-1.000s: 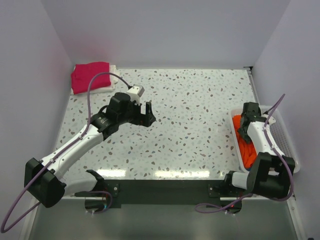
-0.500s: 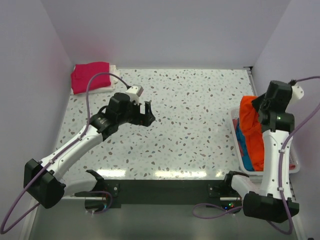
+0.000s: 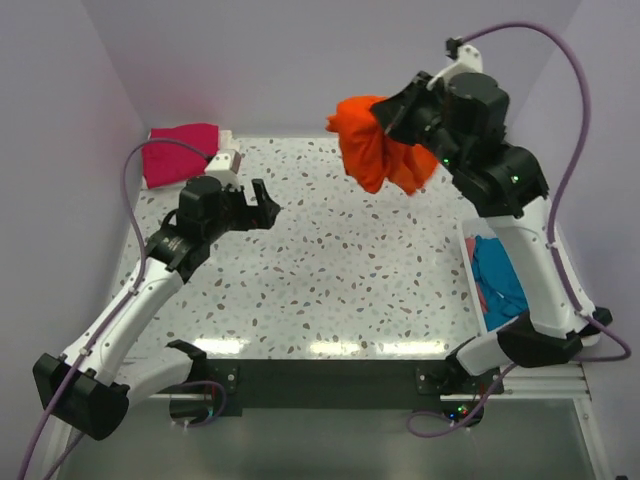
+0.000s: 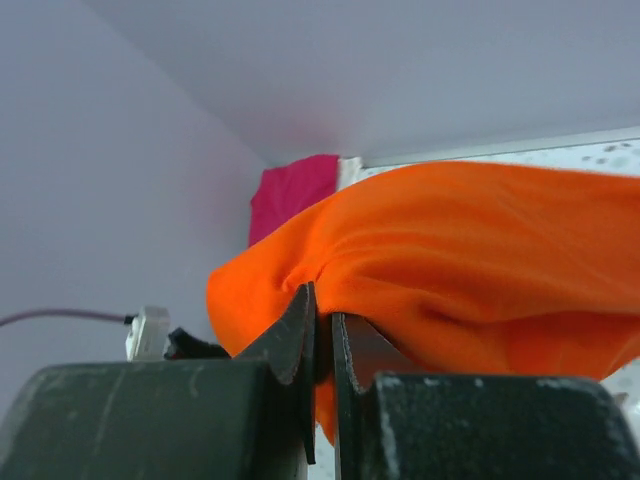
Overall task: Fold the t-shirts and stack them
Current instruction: Move the tshirt to the center of the board, then flatten the tshirt out
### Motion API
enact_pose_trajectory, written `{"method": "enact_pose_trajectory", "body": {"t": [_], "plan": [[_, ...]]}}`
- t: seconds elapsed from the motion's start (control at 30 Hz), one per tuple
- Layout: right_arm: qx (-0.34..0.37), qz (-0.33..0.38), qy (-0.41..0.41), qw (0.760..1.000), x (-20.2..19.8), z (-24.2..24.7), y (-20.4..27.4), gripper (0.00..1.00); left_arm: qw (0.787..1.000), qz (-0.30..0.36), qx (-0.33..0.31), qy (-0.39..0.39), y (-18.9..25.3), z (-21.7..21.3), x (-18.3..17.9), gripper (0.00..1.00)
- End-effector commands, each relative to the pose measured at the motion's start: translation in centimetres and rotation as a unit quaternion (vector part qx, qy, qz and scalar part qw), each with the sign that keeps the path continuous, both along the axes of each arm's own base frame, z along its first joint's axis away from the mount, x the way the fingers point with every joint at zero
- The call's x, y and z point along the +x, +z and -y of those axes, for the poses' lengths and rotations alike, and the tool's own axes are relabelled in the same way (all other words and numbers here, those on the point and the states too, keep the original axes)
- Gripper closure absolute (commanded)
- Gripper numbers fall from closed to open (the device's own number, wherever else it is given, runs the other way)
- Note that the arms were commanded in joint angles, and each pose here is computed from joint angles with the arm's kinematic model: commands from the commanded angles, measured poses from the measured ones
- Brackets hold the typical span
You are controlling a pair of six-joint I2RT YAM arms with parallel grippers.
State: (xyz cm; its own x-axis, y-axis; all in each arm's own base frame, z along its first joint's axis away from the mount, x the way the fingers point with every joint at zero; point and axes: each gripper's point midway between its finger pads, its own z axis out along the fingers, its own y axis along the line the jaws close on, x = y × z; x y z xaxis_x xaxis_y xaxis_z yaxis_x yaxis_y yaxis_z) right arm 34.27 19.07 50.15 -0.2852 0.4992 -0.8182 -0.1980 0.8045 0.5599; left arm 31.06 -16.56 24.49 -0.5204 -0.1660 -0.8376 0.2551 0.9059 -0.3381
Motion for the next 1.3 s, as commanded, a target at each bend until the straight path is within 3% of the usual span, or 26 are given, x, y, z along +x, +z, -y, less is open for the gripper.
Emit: {"method": "enact_pose_trajectory", "body": {"t": [0.0,0.07,0.17,0.23,0.27,0.3,0.33,0.37,0.4,0.47,0.5,0.57,0.67,0.77,0.87,1.0,1.13,1.27], "plan": [[-0.010,0.043,0.061,0.997,-1.8,-5.8,2.7,1.00,0.997,0.053,-0.026,0.056,4.3,-3.1,1.2,0.00],[0.009,0.037,0.098,0.994,-2.0,-7.8,2.7,1.00,0.995,0.061,-0.018,0.082,4.8,-4.3,1.4,0.00],[-0.006,0.001,0.063,0.998,0.7,-7.1,-0.2,1.00,0.992,0.066,-0.013,0.103,5.1,-5.2,1.5,0.00],[0.012,-0.046,0.080,0.996,2.8,-7.0,-3.8,1.00,0.992,0.063,-0.013,0.112,4.6,-5.5,1.6,0.00],[0.023,-0.065,0.055,0.996,5.2,-4.3,-5.6,1.00,0.992,0.061,-0.014,0.113,4.4,-5.4,1.7,0.00],[0.014,-0.112,0.043,0.993,6.7,-3.4,-10.5,1.00,0.992,0.054,-0.013,0.113,3.6,-5.4,1.7,0.00],[0.019,-0.127,0.051,0.990,7.7,-3.2,-12.5,0.93,0.992,0.048,-0.017,0.115,3.1,-5.3,1.7,0.00],[0.016,-0.150,0.028,0.988,9.2,-0.8,-15.0,0.77,0.993,0.039,-0.019,0.114,2.4,-5.1,1.8,0.00],[0.006,-0.199,0.022,0.980,9.7,0.2,-19.6,0.67,0.993,0.027,-0.017,0.113,1.3,-5.0,1.7,0.00],[0.002,-0.253,0.018,0.967,10.2,2.3,-24.4,0.55,0.993,0.005,-0.029,0.115,-0.3,-4.6,1.7,0.00],[-0.007,-0.282,0.016,0.959,9.4,2.8,-27.3,0.42,0.993,-0.013,-0.029,0.115,-2.1,-4.6,1.4,0.00],[-0.039,-0.274,-0.009,0.961,8.8,4.1,-28.3,0.32,0.991,-0.045,-0.041,0.119,-4.8,-4.2,1.1,0.00],[-0.080,-0.293,-0.026,0.952,6.3,4.6,-31.2,0.31,0.987,-0.084,-0.066,0.124,-8.6,-3.5,0.6,0.01],[-0.159,-0.296,-0.047,0.941,3.7,4.0,-33.2,0.32,0.983,-0.119,-0.089,0.110,-11.9,-2.3,0.3,0.05],[-0.190,-0.317,-0.042,0.928,1.5,3.2,-36.8,0.34,0.978,-0.152,-0.096,0.105,-14.6,-1.5,0.1,0.12],[-0.211,-0.317,-0.033,0.924,2.0,2.9,-38.8,0.39,0.975,-0.175,-0.097,0.096,-16.2,-0.2,0.0,0.23],[-0.240,-0.319,-0.053,0.915,1.9,3.9,-39.9,0.41,0.979,-0.182,-0.042,0.083,-16.4,2.4,-1.5,0.24],[-0.272,-0.323,-0.076,0.904,2.1,5.3,-40.7,0.41,0.979,-0.202,-0.028,0.031,-16.9,5.4,-3.8,0.28]]}}
